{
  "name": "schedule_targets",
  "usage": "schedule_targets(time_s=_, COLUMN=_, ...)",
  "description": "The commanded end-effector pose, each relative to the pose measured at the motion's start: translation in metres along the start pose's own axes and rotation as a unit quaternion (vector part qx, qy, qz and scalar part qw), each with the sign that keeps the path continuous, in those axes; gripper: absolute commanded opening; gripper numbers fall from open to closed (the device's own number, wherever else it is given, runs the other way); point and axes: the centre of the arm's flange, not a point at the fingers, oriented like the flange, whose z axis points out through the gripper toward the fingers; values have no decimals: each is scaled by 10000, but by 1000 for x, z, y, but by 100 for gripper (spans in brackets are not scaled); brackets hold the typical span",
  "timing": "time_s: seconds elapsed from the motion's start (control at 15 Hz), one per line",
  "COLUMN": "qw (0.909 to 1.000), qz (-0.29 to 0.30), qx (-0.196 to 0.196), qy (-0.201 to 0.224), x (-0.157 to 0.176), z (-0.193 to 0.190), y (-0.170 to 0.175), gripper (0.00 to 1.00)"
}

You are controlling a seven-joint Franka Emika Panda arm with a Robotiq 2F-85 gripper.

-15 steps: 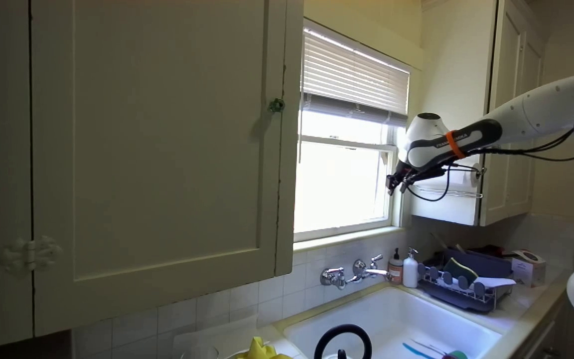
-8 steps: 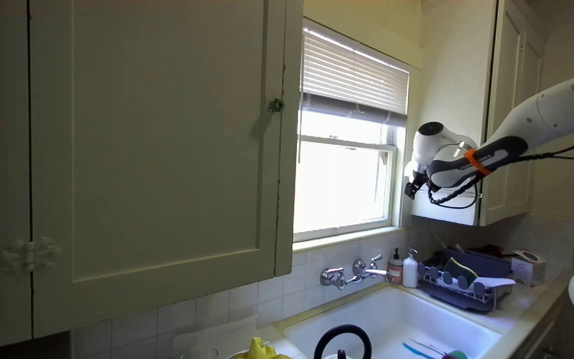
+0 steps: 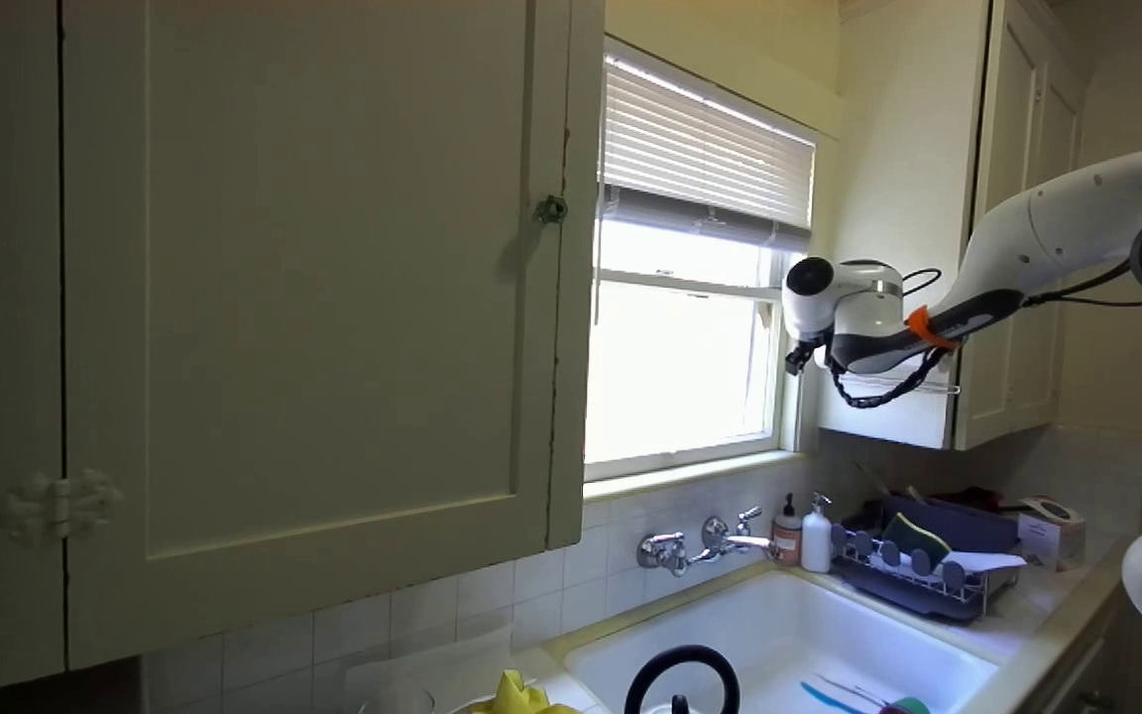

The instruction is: Clip the knob on the curtain railing

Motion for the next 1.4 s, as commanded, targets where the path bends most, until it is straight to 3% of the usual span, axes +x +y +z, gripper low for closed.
schedule_targets(time_s=0.0, qw=10000, qz=3, qx=-9, qy=11, x=1, z=0, y=1, gripper=100)
schedule_targets(time_s=0.07, qw=10000, qz=6, qx=-18, qy=5, x=1, z=2, y=2, gripper=100)
schedule_targets(time_s=0.2, qw=9985, qz=-437, qx=-179, qy=272, x=4, z=6, y=-28, gripper=100)
schedule_targets(time_s=0.47, qw=9882, qz=-1345, qx=-541, qy=496, x=-2, z=20, y=-106, gripper=100)
schedule_targets(time_s=0.73, qw=9606, qz=-2455, qx=-1172, qy=563, x=-12, z=32, y=-169, gripper=100)
schedule_targets(time_s=0.93, qw=9364, qz=-2918, qx=-1772, qy=812, x=-12, z=44, y=-203, gripper=100)
schedule_targets(time_s=1.07, qw=9298, qz=-3052, qx=-1688, qy=1173, x=-17, z=45, y=-218, gripper=100)
schedule_targets(time_s=1.33, qw=9331, qz=-2897, qx=-717, qy=2008, x=-31, z=45, y=-228, gripper=100)
